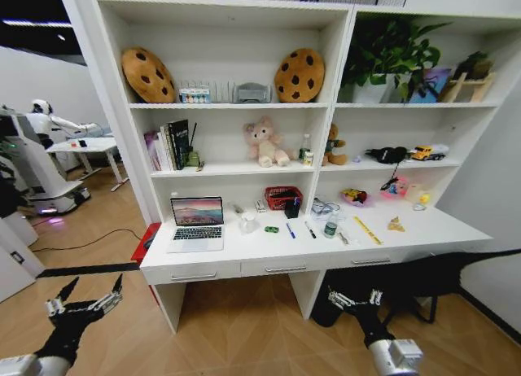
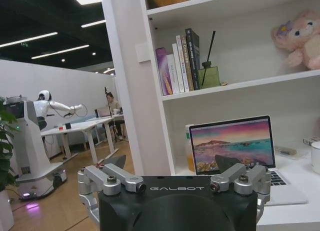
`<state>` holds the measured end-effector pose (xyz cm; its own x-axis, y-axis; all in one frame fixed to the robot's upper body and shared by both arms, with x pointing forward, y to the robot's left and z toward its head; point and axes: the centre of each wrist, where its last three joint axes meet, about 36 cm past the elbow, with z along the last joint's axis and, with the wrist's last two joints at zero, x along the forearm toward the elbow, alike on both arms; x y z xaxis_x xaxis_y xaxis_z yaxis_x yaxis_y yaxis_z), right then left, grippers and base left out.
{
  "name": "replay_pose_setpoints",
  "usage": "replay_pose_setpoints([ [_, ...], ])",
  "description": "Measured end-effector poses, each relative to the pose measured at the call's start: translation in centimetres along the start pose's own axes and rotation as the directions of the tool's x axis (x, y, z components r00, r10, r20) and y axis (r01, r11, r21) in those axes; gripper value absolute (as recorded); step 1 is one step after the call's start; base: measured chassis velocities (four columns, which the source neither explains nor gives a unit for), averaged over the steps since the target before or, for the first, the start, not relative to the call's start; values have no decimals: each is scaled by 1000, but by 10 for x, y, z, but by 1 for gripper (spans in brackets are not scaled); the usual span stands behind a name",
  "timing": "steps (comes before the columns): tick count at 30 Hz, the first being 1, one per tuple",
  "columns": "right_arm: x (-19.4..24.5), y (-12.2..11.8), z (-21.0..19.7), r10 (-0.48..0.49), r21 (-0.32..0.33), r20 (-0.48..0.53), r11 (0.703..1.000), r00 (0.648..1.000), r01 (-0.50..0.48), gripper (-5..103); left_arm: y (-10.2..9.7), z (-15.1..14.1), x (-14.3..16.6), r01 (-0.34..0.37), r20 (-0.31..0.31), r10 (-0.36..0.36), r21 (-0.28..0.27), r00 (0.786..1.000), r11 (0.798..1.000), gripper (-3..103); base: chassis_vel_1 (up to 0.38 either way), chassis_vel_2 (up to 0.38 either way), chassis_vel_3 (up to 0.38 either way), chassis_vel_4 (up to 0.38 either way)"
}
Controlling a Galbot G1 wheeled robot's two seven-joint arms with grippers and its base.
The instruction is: Organize the objects on the table.
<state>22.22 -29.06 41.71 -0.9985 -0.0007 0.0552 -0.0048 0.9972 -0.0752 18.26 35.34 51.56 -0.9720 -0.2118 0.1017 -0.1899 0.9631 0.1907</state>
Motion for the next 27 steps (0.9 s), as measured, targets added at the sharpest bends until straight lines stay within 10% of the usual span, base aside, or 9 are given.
replay_pose_setpoints([
  [27, 2, 5, 0, -44, -25, 103, 999, 994, 46, 100, 6, 0, -4, -19, 4, 19, -29, 1000, 999, 98, -228, 229, 231, -233],
])
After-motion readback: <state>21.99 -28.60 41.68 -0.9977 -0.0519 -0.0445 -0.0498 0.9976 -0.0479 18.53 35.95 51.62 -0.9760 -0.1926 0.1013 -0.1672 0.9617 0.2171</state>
